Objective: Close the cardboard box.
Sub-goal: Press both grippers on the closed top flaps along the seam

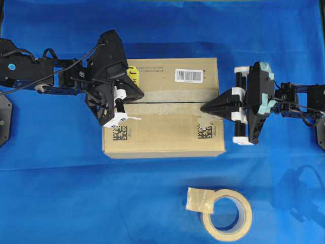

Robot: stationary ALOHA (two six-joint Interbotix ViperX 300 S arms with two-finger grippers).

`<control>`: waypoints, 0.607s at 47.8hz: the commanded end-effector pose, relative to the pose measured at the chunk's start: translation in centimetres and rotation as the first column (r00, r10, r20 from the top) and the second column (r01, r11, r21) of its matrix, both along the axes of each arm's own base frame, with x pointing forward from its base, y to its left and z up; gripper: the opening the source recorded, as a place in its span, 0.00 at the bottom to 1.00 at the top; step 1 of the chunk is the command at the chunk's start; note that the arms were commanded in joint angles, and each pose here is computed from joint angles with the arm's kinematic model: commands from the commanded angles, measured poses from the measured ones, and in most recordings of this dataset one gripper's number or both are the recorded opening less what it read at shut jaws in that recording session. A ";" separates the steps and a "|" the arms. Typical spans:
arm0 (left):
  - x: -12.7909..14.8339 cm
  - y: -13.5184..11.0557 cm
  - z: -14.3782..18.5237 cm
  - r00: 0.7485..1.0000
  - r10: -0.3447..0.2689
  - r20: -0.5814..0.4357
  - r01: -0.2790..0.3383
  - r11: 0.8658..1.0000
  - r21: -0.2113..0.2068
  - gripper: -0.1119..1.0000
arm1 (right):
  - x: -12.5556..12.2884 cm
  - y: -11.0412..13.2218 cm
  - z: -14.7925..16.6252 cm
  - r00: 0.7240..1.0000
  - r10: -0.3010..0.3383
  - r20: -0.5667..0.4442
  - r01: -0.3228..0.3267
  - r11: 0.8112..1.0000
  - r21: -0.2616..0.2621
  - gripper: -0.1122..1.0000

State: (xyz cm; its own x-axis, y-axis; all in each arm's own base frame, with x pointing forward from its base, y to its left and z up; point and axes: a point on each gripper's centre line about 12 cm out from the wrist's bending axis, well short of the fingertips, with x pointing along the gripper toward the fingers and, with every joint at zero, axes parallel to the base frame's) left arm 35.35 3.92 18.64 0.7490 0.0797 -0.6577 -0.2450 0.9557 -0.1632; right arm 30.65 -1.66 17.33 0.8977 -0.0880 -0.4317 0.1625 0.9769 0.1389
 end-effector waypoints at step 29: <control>-0.1 -0.9 0.8 0.998 -0.026 0.065 0.025 1.000 0.010 0.10 | 0.2 -1.1 0.6 0.999 -0.034 0.018 0.034 0.999 -0.003 0.10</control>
State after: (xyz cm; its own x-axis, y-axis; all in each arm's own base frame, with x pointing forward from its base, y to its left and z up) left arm 35.28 3.43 18.50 0.7618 0.0716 -0.6438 -0.2288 0.9596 -0.1639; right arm 30.57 -2.59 17.31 0.8940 -0.1152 -0.4331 0.1924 0.9714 0.1389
